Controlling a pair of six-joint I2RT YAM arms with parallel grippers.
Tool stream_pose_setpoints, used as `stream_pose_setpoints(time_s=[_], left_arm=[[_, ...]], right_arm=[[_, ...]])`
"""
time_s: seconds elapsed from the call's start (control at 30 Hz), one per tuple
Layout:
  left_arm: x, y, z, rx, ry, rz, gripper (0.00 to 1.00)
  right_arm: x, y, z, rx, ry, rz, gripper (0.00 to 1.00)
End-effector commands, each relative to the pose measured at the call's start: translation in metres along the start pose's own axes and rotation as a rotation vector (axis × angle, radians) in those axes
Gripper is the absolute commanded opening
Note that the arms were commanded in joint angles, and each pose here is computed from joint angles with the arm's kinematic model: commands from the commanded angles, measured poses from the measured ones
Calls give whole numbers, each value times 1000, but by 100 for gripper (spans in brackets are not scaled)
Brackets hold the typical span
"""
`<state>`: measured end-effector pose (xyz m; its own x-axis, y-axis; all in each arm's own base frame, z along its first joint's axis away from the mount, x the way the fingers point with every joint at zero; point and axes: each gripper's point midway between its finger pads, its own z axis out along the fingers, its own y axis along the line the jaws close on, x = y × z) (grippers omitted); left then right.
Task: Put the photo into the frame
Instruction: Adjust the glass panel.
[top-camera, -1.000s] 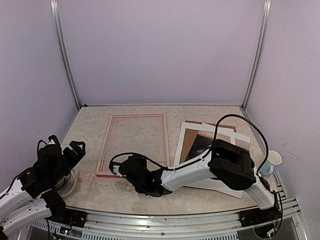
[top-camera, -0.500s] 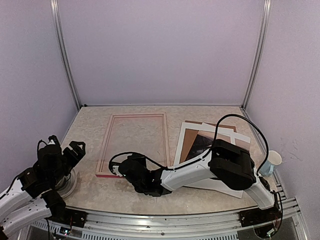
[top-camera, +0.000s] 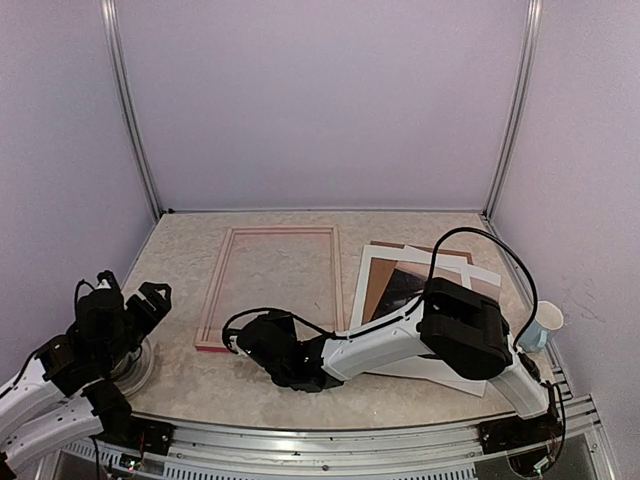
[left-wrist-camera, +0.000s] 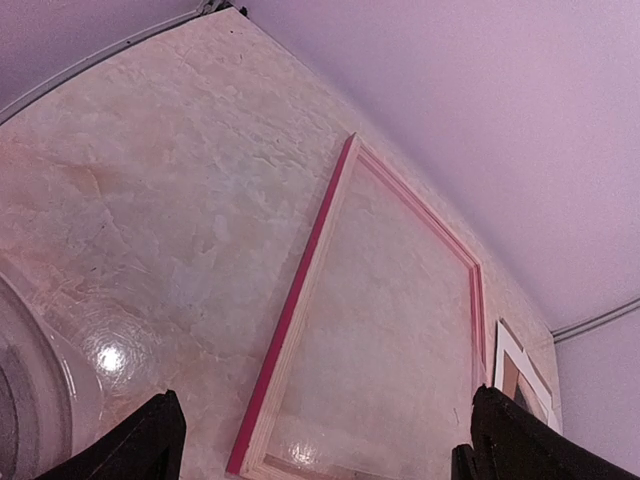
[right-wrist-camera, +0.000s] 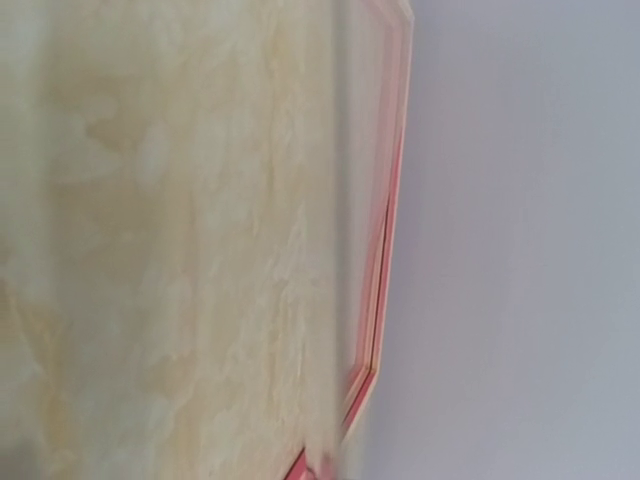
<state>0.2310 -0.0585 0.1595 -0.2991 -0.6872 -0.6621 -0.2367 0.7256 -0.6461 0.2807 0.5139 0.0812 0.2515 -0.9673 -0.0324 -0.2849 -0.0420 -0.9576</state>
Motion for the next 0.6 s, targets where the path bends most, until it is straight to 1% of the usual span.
stream_pose_setpoints(time_s=[0.0, 0.43, 0.57], left_arm=[[-3, 1, 1, -11, -9, 6, 99], [-2, 6, 0, -19, -14, 2, 99], [-1, 7, 0, -20, -12, 2, 99]], right_arm=[[6, -31, -3, 32, 31, 40, 0], [8, -29, -8, 11, 46, 50, 0], [9, -31, -8, 21, 54, 28, 0]])
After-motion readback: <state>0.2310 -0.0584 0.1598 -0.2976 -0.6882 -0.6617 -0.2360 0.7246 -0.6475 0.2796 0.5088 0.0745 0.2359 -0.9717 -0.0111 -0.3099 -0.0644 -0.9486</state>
